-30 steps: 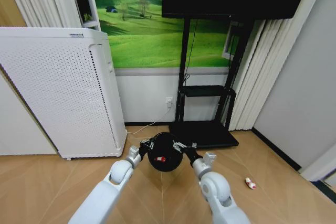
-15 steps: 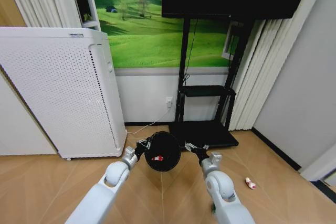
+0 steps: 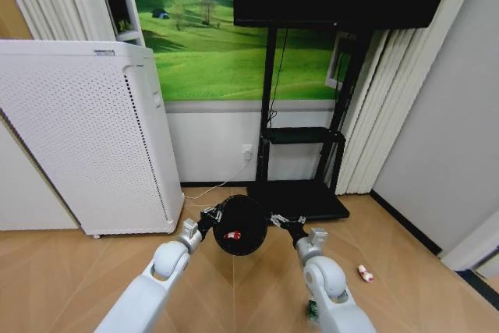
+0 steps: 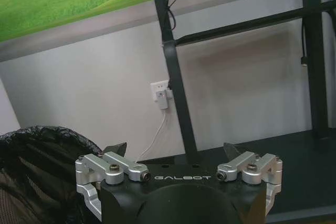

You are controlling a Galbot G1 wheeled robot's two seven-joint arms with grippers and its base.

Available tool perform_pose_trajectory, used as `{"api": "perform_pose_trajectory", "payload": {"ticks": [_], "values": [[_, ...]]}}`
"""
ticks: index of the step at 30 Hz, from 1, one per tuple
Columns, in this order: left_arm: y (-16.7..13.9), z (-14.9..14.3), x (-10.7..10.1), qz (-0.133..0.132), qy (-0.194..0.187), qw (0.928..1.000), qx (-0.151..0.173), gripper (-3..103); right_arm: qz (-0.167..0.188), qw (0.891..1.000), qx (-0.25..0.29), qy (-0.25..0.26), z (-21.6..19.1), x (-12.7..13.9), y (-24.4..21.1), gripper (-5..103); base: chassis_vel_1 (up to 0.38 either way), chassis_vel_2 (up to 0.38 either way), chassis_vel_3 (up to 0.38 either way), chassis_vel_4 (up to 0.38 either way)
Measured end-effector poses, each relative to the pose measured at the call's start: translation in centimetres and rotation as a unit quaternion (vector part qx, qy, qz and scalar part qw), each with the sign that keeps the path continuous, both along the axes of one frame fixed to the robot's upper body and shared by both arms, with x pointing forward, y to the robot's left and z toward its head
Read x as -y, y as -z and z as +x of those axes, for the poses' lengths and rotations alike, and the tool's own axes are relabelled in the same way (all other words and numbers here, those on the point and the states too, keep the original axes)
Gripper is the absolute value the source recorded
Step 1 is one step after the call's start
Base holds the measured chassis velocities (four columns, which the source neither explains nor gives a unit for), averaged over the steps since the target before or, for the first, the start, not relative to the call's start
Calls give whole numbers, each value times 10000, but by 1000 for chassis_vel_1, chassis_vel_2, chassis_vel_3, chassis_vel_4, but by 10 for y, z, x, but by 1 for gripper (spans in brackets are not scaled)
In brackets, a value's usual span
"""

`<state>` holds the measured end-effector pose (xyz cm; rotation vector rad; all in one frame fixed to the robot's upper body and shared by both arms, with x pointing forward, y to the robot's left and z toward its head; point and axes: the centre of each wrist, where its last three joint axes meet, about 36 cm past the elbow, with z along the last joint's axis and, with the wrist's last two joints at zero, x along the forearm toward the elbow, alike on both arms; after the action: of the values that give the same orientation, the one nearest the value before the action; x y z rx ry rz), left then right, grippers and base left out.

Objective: Pick up the trash bin and place the garbage on the floor into it.

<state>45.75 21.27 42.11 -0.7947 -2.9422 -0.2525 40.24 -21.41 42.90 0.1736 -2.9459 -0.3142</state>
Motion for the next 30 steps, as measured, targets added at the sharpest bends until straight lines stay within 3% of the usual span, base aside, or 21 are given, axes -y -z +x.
{"api": "perform_pose_trajectory", "payload": {"ticks": [11, 19, 24, 30], "values": [[1, -3, 3, 1, 11, 10000, -16, 7, -113, 9999, 48, 8, -5, -3, 7, 100, -225, -242, 234, 243], [-1, -2, 1, -17, -17, 10000, 4, 7, -291, 9959, -831, 215, -46, -18, 34, 100, -45, -49, 45, 31], [-4, -1, -2, -27, -52, 10000, 31, 7, -98, 9899, -1335, 476, -70, -24, 8, 100, 54, 49, -36, -26], [-5, -3, -2, -64, -25, 10000, 62, 7, -101, 9836, -1683, 641, -80, -28, -12, 100, 0, 0, 0, 0]]}}
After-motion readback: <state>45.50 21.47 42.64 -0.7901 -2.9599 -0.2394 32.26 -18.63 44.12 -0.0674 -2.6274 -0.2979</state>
